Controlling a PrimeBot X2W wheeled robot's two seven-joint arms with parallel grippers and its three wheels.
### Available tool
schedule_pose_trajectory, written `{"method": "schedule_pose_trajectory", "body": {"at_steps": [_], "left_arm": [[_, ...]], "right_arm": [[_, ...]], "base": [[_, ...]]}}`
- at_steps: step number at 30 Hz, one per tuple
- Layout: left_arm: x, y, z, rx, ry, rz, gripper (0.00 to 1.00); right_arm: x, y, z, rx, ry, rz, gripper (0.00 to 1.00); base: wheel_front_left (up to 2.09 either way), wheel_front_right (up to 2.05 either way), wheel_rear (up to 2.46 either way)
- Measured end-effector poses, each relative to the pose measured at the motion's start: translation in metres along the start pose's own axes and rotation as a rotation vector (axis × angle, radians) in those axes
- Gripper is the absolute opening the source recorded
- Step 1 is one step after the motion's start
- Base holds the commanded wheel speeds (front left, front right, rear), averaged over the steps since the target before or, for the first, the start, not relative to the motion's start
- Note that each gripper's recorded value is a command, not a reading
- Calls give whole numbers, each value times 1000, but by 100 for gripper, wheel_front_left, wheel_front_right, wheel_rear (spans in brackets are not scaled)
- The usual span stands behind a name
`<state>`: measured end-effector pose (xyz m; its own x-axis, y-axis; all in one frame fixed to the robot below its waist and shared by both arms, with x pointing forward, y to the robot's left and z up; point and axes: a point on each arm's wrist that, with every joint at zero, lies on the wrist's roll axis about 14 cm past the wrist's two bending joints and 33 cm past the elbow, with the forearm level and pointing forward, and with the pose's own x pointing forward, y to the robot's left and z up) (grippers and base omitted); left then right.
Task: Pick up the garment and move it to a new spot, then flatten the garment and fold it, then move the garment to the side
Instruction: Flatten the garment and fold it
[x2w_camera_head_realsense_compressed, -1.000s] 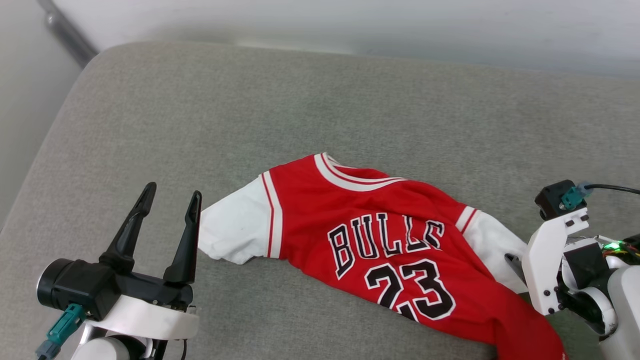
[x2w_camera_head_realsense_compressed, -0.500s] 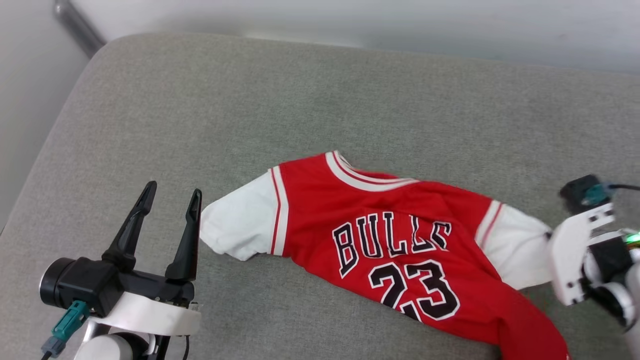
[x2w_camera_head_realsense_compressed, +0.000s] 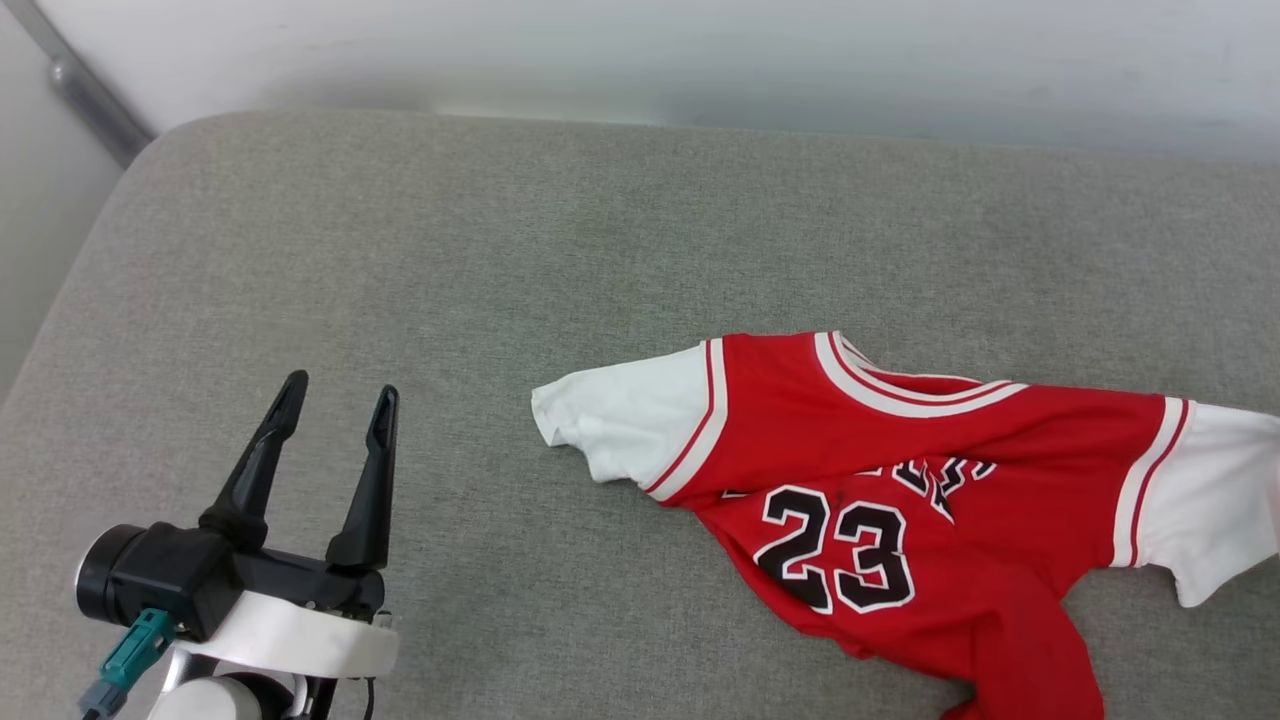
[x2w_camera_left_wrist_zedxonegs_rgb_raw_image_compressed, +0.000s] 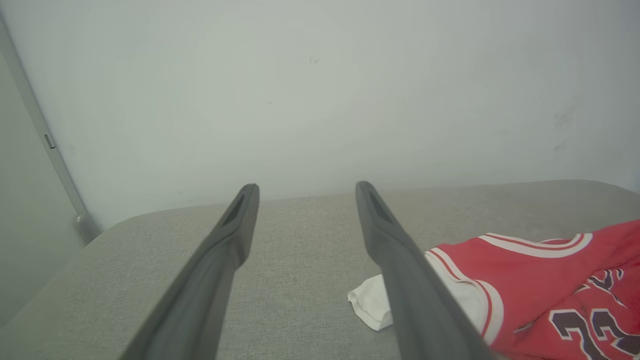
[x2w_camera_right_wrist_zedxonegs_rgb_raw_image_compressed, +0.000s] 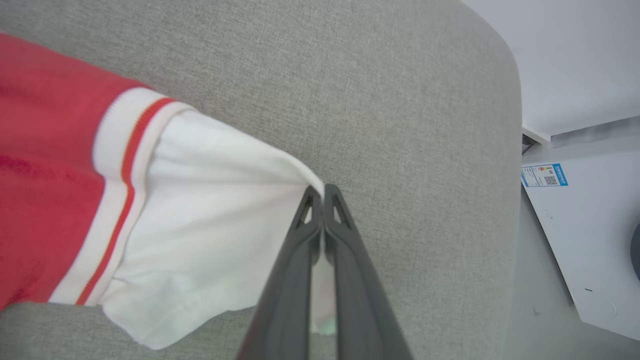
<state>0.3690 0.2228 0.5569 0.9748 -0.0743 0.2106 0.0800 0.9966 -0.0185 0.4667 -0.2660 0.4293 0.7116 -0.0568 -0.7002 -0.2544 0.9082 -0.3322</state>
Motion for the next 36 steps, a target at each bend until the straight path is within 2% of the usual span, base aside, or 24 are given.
{"method": "schedule_pose_trajectory", "body": {"at_steps": [1,5,9,13,16,21,24,29,31,36], "left_arm": [[1,-1,-2,-3,5,-4,100],[5,-5,-8,-7,19,-19,100],[11,-8,-8,-20,11,-31,100],[14,-9,-7,-30,5,-38,100],[17,-11,-3,-34,-7,-51,100],[26,-19,-1,-33,-15,-93,100],[36,-24,-9,-43,34,-126,100],[63,-44,-25,-44,181,-250,100],[72,-52,-36,-56,282,-308,100],[86,-50,-74,-31,596,-377,100]], "right_arm": [[2,-1,-7,9,11,-3,100],[6,5,-12,21,-34,8,100],[0,11,6,35,-161,8,100],[-20,19,35,115,-343,19,100],[-43,11,51,169,-483,-15,100],[-85,4,62,325,-704,-65,100],[-109,-5,59,418,-812,-119,100],[-131,-11,51,494,-909,-188,100],[-135,-14,52,506,-931,-210,100],[-135,-20,47,511,-933,-252,100]], "base": [[0,0,0],[0,0,0],[0,0,0],[0,0,0],[0,0,0],[0,0,0],[0,0,0],[0,0,0],[0,0,0],[0,0,0]]}}
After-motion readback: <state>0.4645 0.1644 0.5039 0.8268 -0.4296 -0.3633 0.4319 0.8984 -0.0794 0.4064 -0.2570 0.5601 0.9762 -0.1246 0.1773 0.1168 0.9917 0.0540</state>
